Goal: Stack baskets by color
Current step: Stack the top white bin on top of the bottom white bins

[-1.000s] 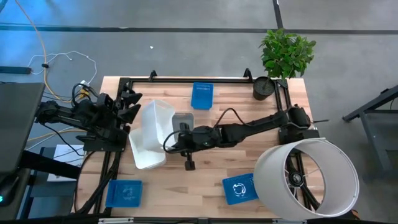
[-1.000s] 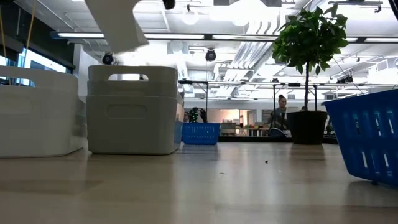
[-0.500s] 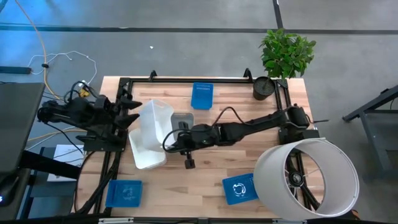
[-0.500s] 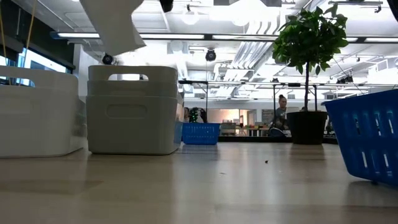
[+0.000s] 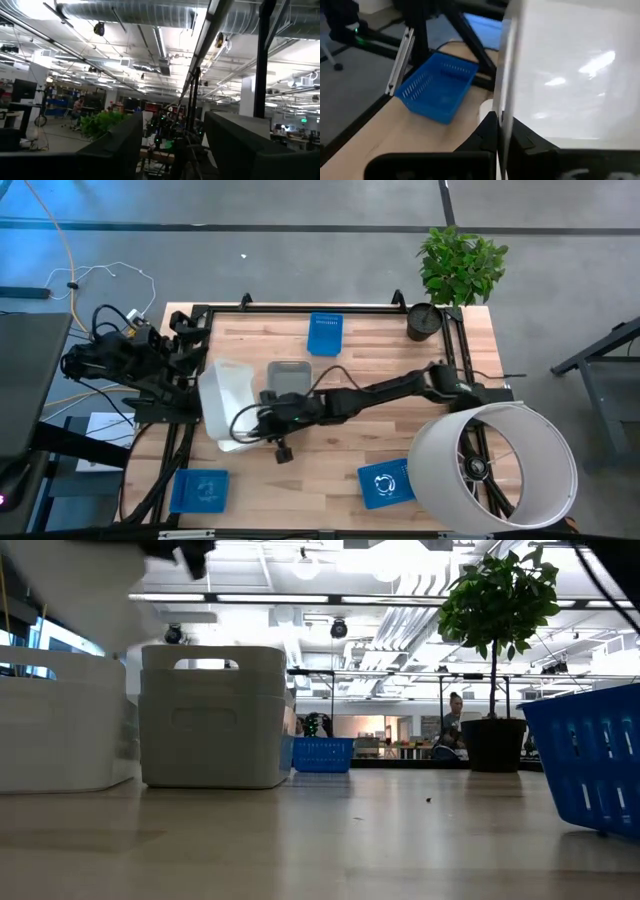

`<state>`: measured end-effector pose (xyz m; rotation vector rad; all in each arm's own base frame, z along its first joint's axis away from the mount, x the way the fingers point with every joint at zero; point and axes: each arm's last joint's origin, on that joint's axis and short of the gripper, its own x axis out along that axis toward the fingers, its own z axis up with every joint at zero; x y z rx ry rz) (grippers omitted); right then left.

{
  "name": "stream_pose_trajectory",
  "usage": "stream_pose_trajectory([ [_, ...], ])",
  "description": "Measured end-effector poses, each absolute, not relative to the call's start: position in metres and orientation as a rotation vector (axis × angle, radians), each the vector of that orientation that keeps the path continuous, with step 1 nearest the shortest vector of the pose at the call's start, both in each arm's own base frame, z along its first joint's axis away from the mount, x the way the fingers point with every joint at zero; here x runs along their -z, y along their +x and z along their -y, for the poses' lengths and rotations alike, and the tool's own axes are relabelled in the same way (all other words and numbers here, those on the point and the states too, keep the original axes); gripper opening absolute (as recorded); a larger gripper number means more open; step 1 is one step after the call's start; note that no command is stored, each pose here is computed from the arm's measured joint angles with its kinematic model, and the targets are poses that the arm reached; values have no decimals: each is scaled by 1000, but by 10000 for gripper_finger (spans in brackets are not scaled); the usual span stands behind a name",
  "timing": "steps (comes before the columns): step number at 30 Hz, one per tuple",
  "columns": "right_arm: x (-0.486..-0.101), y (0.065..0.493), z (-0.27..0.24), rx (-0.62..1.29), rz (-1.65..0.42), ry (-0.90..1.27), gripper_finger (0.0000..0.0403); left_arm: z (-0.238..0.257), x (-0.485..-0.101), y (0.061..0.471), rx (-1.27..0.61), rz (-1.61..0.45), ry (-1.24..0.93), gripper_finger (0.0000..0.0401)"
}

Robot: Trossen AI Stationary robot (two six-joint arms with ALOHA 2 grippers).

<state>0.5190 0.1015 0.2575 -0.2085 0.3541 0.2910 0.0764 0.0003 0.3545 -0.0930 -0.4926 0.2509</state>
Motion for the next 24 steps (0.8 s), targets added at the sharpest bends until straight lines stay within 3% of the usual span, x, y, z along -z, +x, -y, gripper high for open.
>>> stream_pose_trajectory([
  [6,-241,537,-101,-340,-458,-256,0,-1,-353,77,-275,480,-91,200],
  [24,-222,524,-97,-335,-738,-379,0,-1,-353,77,-282,480,-94,200],
])
